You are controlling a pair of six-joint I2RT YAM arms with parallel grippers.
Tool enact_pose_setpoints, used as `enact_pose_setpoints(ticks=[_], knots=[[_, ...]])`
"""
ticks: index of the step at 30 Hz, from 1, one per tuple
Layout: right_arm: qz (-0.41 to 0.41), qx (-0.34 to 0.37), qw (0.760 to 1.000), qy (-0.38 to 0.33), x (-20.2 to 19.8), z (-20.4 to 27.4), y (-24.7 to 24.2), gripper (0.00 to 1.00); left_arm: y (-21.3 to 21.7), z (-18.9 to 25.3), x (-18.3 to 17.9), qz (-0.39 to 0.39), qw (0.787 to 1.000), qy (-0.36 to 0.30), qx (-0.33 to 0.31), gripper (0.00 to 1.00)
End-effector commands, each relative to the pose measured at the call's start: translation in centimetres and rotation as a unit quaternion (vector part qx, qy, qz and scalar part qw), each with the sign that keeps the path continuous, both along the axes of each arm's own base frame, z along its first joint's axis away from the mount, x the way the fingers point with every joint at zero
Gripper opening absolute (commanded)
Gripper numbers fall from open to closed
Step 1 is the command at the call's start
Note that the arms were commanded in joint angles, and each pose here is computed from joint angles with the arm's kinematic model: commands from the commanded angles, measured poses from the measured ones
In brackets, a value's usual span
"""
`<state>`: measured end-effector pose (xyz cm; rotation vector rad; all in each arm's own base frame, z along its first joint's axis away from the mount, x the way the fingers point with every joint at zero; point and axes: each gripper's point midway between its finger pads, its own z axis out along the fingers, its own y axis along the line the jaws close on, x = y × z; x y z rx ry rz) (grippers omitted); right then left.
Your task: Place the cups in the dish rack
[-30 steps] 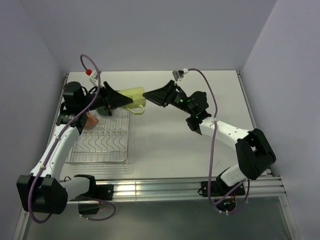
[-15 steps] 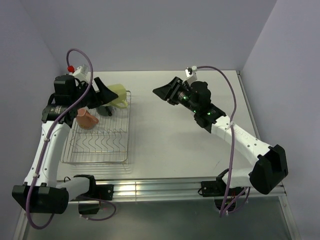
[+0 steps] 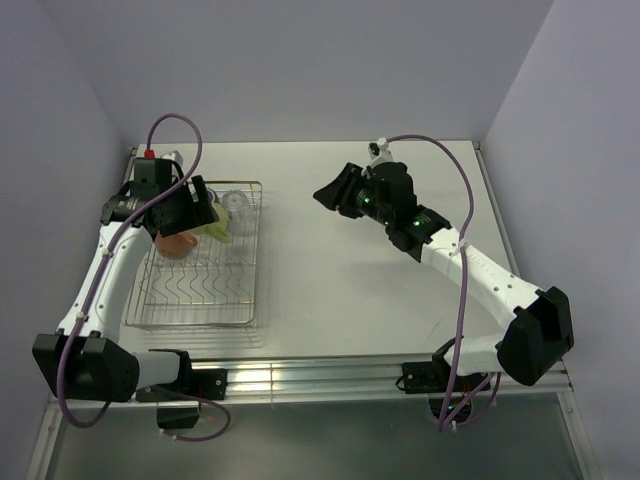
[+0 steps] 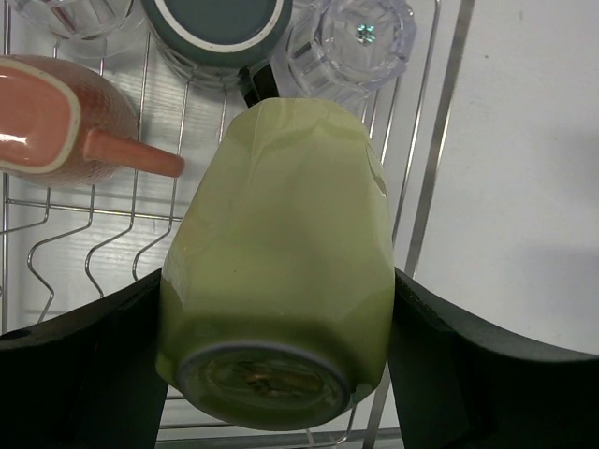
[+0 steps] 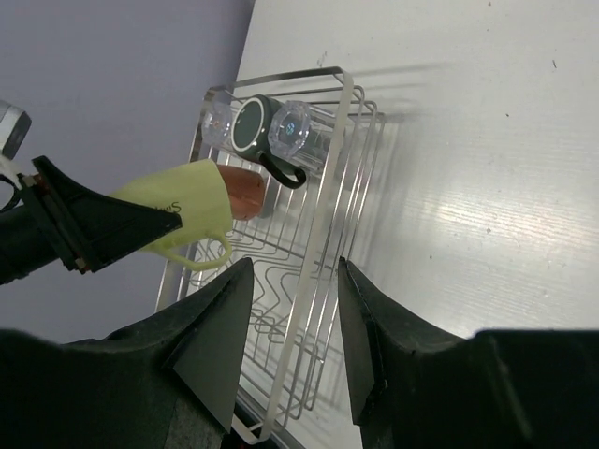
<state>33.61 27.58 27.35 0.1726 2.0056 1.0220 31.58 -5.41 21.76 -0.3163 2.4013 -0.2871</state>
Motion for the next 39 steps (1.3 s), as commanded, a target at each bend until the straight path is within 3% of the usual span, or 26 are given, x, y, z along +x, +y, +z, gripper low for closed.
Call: enact_pose_setpoints(ticks=[1,23,39], knots=[[-0.005,0.005,0.999,-0.038,0.3,3.2,-0.4,0.49,0.1,2.1,1.8,-0.001,0.999,-0.043,0.020,0.00],[0.000,-0.003,0.999,-0.038,0.2,3.2,-0.6,0.49,0.6,-1.9,4.6,0.011,0.996,0.034,0.084,0.00],[0.004,-0.011,1.000,-0.022,0.6,1.5,-0.5,0.49,1.9,-4.4,4.4,0.035,0.989,0.069,0.122,0.00]])
